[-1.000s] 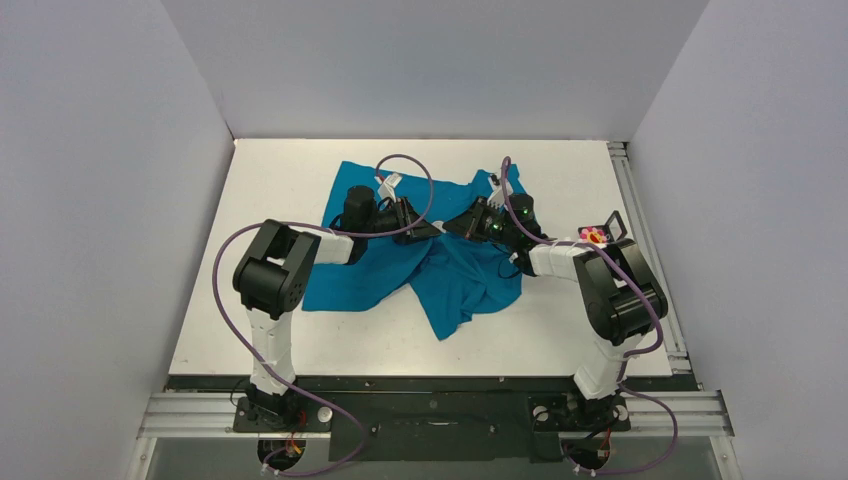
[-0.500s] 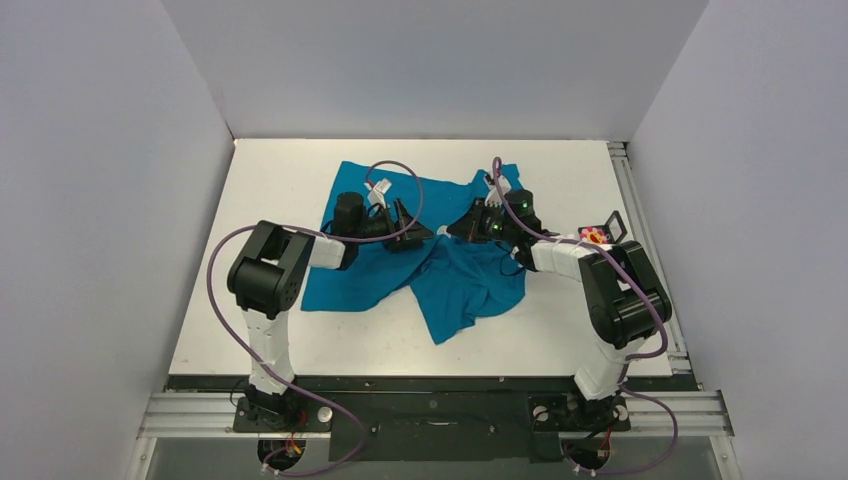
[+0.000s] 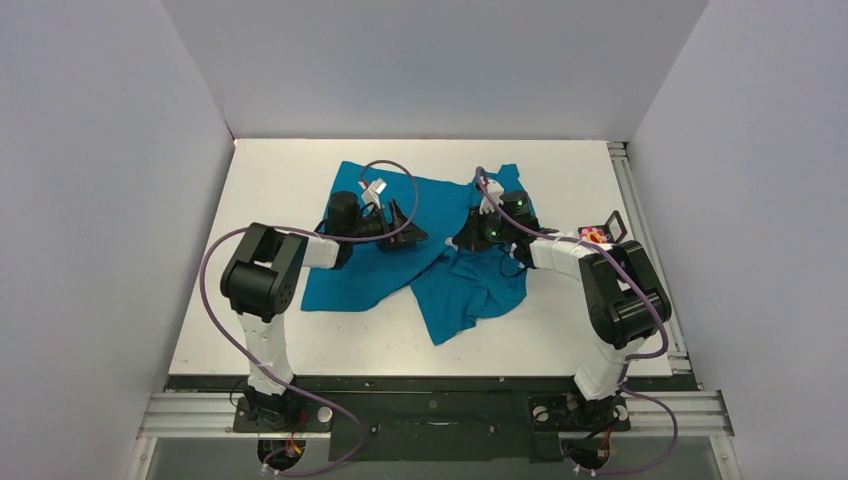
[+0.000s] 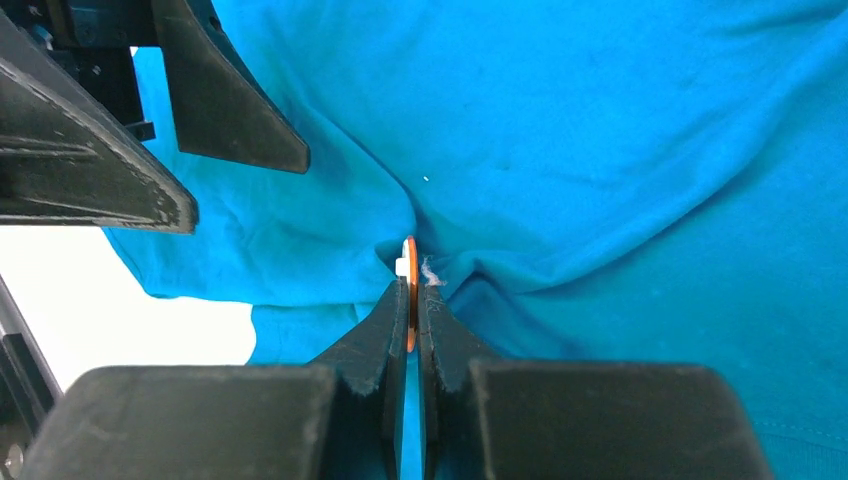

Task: Remove the brooch from the garment
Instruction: Remove the brooch from the clothes.

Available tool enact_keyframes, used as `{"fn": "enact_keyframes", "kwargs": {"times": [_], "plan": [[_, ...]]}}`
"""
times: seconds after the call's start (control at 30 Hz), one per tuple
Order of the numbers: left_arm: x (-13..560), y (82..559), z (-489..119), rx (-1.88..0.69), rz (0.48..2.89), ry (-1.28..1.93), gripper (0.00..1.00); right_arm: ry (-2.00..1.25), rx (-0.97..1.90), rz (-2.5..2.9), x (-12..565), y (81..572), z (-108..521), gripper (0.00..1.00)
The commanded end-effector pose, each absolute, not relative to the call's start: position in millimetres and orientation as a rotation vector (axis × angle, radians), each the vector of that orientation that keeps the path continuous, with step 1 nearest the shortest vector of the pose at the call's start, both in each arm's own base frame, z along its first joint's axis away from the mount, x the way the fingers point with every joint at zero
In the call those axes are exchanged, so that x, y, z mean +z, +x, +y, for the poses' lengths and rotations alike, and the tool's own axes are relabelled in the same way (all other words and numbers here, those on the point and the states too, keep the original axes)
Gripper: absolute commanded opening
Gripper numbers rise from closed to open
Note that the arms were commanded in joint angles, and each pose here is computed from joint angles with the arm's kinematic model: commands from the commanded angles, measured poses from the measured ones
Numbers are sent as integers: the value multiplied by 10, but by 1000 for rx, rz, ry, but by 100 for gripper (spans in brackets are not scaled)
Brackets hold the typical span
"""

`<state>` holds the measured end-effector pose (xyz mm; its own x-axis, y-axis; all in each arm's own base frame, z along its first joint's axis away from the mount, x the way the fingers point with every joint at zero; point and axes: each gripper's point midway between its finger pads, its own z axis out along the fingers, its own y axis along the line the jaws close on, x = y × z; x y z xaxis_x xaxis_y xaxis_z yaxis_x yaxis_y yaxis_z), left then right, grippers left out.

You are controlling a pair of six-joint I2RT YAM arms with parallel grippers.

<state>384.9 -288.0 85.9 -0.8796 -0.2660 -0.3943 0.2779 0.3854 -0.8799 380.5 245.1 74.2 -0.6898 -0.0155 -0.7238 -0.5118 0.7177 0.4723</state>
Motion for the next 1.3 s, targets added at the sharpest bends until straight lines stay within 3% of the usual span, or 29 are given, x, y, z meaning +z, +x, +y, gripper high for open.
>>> {"fn": "enact_keyframes", "kwargs": {"times": [0.0,0.27,0.53,1.07,1.27], "plan": [[1007,3855,-2960,-1463,2136,128,72,-372,979,2045,1277,3940,2627,0],[1072,3917,-3149,-1501,2111,129,71,-329,1099,1982,1518,3879,2852,0],[1089,3943,-3288,-1542,2100,138,64,-323,1091,1981,1520,3872,2870,0],[901,3936,-3238,-1478,2176,115,27,-266,1150,1956,1590,3906,2848,0],[940,3943,-3220,-1499,2152,108,23,-255,1130,1965,1558,3937,2799,0]]}}
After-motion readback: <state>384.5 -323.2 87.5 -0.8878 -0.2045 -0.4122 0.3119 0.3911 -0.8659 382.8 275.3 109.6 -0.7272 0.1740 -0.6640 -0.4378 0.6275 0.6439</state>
